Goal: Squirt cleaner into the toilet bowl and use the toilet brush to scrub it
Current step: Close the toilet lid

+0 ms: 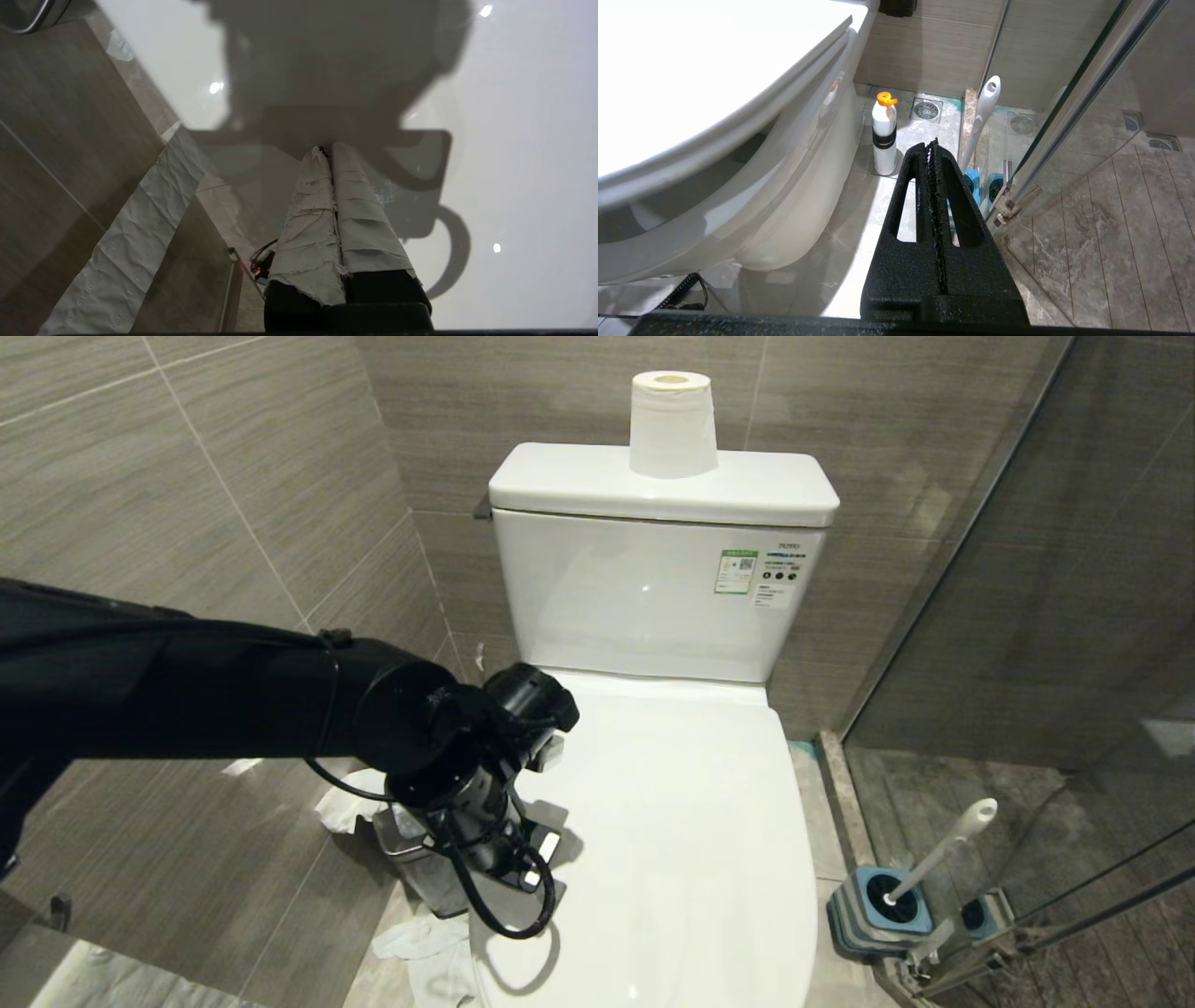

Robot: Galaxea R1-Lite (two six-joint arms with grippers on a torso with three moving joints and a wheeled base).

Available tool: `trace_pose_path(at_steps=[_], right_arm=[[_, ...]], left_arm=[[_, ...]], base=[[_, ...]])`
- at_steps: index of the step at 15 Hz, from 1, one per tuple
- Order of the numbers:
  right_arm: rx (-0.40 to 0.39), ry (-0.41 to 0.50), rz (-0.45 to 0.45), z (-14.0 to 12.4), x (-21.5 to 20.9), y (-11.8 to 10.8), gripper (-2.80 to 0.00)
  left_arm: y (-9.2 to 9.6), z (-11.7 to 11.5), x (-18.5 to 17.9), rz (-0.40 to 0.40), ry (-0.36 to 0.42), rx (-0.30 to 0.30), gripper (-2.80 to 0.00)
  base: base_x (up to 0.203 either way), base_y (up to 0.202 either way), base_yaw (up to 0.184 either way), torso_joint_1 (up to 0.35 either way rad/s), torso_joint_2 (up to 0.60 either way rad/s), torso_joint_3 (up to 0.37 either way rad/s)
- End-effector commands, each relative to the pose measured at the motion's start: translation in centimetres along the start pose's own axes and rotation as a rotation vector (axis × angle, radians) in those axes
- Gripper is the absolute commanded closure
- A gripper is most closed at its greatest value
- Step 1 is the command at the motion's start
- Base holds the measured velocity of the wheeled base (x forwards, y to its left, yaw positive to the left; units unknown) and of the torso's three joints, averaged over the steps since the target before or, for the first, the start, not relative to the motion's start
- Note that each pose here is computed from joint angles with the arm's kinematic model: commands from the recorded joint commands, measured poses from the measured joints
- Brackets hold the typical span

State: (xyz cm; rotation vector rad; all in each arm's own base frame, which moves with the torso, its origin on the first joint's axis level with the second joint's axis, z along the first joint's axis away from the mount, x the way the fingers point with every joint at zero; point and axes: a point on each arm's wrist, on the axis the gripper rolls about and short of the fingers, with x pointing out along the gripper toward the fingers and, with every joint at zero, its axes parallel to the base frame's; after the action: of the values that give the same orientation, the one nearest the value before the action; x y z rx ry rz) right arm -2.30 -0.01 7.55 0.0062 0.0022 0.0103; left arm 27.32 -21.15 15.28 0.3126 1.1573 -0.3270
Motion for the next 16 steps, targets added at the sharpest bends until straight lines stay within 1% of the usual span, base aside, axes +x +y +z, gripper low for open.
trace_pose_path(at_steps=[1,3,5,6,8,9,10,13,15,16], right_arm=[[0.0,0.001,0.0,0.0,0.0,0.0,0.0],[0.0,0.001,0.0,0.0,0.0,0.0,0.0],[0.0,0.001,0.0,0.0,0.0,0.0,0.0],[0.0,0.001,0.0,0.0,0.0,0.0,0.0],[0.0,0.001,0.0,0.0,0.0,0.0,0.0],[0.0,0.001,0.0,0.0,0.0,0.0,0.0],[0.0,0.001,0.0,0.0,0.0,0.0,0.0],[0.0,0.001,0.0,0.0,0.0,0.0,0.0],[0.0,0.001,0.0,0.0,0.0,0.0,0.0],[0.0,0.001,0.0,0.0,0.0,0.0,0.0]], left_arm=[[-0.3,-1.1,2.3,0.047,0.028,0.002,0.0],[-1.0,-1.5,3.7,0.085,0.024,-0.031,0.0],[-1.3,-1.7,4.5,0.1,0.033,-0.062,0.0],[-1.5,-1.8,4.7,0.104,0.04,-0.07,0.0],[-1.7,-2.1,5.5,0.139,0.052,-0.077,0.0],[-1.8,-2.1,6.0,0.159,0.039,-0.103,0.0],[-2.2,-2.3,6.4,0.167,0.029,-0.106,0.0],[-2.9,-3.4,7.1,0.185,0.037,-0.084,0.0],[-3.6,-3.6,6.6,0.179,0.024,-0.091,0.0],[-3.8,-3.6,5.9,0.17,0.005,-0.093,0.0]], base=[[0.0,0.0,0.0,0.0,0.0,0.0],[0.0,0.0,0.0,0.0,0.0,0.0],[0.0,0.0,0.0,0.0,0.0,0.0],[0.0,0.0,0.0,0.0,0.0,0.0],[0.0,0.0,0.0,0.0,0.0,0.0],[0.0,0.0,0.0,0.0,0.0,0.0],[0.0,0.0,0.0,0.0,0.0,0.0],[0.0,0.0,0.0,0.0,0.0,0.0],[0.0,0.0,0.0,0.0,0.0,0.0],[0.0,0.0,0.0,0.0,0.0,0.0]])
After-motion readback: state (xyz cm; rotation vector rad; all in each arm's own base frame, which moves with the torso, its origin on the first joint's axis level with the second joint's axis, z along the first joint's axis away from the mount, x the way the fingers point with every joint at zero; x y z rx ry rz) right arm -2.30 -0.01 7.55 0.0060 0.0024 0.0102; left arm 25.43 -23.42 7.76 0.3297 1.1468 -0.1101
